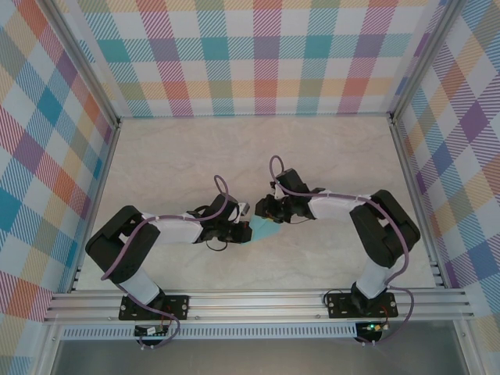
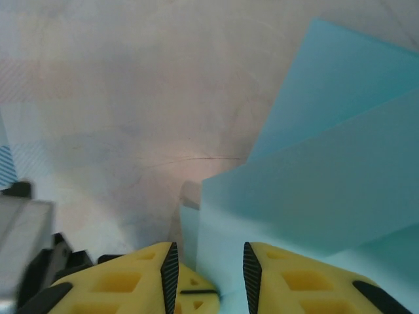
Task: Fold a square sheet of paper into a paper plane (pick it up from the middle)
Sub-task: Fourth fold the wing at the center of the table.
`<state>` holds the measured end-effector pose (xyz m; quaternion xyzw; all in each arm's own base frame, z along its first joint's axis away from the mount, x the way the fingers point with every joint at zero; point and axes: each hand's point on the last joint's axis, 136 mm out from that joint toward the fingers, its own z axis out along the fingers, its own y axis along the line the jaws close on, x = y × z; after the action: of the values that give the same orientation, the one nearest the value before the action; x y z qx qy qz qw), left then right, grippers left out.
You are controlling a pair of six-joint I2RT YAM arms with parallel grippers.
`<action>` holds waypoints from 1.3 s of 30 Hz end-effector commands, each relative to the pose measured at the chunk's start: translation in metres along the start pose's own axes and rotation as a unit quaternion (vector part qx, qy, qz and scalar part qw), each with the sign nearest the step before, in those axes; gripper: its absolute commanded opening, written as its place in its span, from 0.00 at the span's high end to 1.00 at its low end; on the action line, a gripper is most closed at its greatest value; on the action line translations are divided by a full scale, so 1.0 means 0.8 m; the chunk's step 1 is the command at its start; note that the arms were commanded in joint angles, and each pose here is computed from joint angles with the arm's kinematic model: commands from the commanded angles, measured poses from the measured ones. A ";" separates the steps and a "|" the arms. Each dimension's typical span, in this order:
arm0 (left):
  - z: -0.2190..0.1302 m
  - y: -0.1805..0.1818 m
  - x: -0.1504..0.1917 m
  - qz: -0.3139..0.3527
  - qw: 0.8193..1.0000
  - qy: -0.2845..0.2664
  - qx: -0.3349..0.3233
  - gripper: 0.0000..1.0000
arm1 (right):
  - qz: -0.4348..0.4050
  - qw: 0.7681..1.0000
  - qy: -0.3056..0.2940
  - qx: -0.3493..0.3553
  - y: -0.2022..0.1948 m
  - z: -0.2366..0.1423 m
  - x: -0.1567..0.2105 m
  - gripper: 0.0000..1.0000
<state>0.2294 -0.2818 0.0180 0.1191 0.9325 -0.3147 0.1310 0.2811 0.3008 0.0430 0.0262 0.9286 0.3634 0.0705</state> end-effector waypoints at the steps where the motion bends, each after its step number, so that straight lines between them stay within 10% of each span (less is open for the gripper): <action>1: 0.000 0.034 0.044 -0.020 0.997 0.057 -0.057 0.96 | 0.022 1.000 -0.003 0.013 -0.011 0.017 -0.009 0.68; 26: -0.056 0.054 0.109 -0.031 0.988 0.119 -0.097 0.91 | 0.054 0.994 0.010 0.092 -0.062 0.028 0.003 0.70; 39: -0.112 0.007 0.012 -0.012 0.996 -0.013 -0.087 0.80 | -0.032 0.997 -0.069 0.034 0.019 -0.065 -0.017 0.47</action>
<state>0.1936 -0.2211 0.0684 0.0992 0.9555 -0.2434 0.1339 0.2868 0.2897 0.0595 0.0379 0.9372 0.3338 0.0938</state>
